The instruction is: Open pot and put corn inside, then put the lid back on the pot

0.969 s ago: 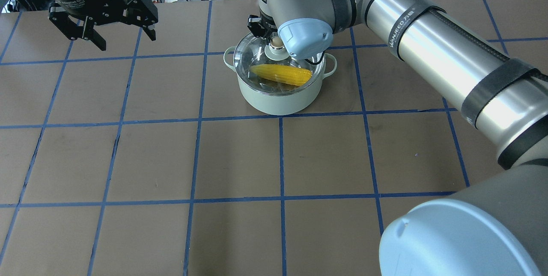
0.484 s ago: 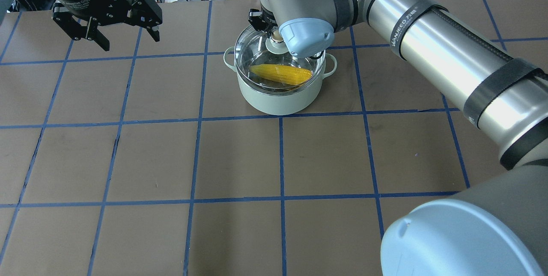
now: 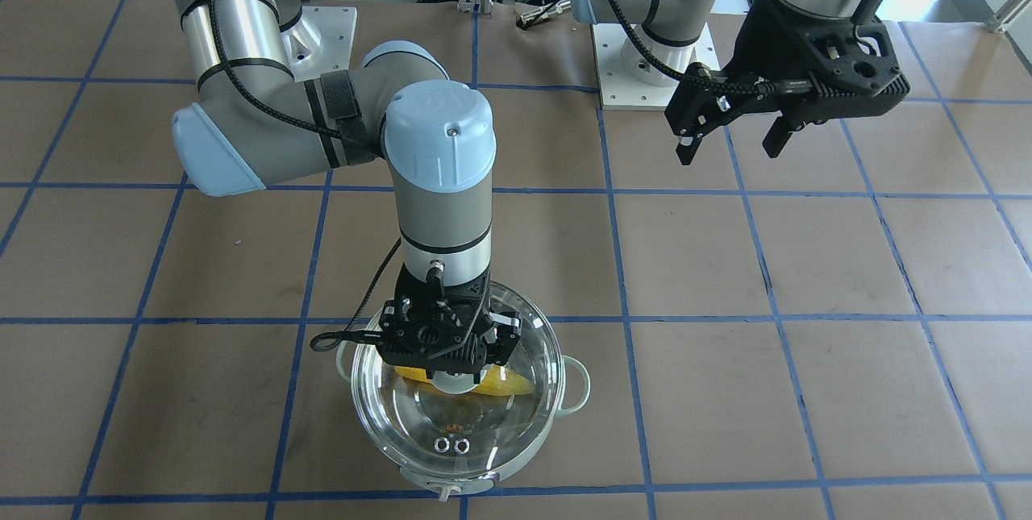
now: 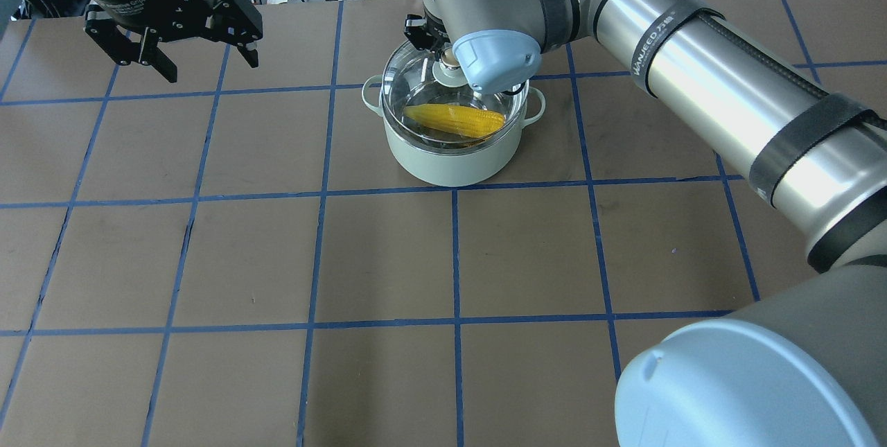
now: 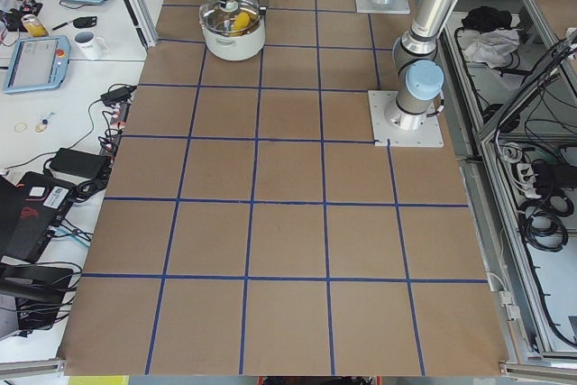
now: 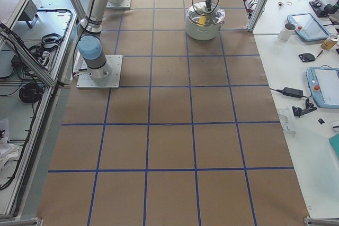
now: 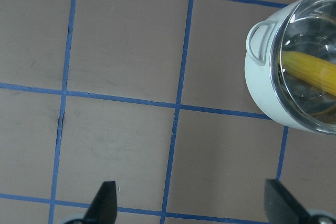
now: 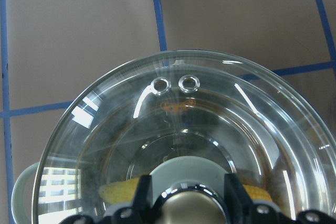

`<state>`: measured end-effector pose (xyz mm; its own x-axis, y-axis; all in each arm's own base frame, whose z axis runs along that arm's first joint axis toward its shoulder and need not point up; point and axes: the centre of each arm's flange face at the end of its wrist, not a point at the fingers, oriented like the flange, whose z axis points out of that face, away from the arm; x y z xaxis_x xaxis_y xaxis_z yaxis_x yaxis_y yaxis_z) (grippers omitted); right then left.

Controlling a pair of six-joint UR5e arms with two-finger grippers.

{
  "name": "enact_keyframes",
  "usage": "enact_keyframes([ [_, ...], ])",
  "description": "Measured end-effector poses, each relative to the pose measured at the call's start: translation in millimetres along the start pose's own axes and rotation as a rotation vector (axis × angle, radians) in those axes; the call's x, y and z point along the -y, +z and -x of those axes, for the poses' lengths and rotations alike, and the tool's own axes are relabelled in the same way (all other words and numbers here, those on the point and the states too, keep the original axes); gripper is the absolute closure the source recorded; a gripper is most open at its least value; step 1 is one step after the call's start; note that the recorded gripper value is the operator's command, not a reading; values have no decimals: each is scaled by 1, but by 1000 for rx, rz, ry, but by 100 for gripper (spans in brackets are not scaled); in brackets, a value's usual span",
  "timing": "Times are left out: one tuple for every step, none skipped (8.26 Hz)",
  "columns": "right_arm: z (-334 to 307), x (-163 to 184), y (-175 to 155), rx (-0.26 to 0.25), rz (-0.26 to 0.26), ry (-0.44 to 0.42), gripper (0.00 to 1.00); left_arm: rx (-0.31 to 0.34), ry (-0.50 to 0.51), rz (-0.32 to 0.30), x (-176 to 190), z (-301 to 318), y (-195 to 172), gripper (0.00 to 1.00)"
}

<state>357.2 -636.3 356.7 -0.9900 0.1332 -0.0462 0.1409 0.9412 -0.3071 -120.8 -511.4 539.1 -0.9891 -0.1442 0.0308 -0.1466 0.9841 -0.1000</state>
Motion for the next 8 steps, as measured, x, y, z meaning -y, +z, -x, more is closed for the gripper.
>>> enact_keyframes([
  [0,0,2,1,-2,4,74,0,1,0,0,0,0,0],
  [0,0,3,2,-5,11,74,0,2,-1,0,0,0,0],
  [1,0,3,4,-7,21,74,0,3,-1,0,-1,0,0],
  [1,1,3,5,-8,27,74,0,3,-1,-1,-1,-1,0],
  [1,1,3,5,-8,31,74,-1,4,-2,-1,-1,-1,0],
  [1,0,3,5,-8,32,74,-1,4,-2,-1,-1,-1,0],
  [1,0,3,5,-7,32,74,-1,4,-3,-1,-1,-2,0],
  [1,-1,4,5,-6,32,74,-1,4,-3,-2,-1,-2,0],
])
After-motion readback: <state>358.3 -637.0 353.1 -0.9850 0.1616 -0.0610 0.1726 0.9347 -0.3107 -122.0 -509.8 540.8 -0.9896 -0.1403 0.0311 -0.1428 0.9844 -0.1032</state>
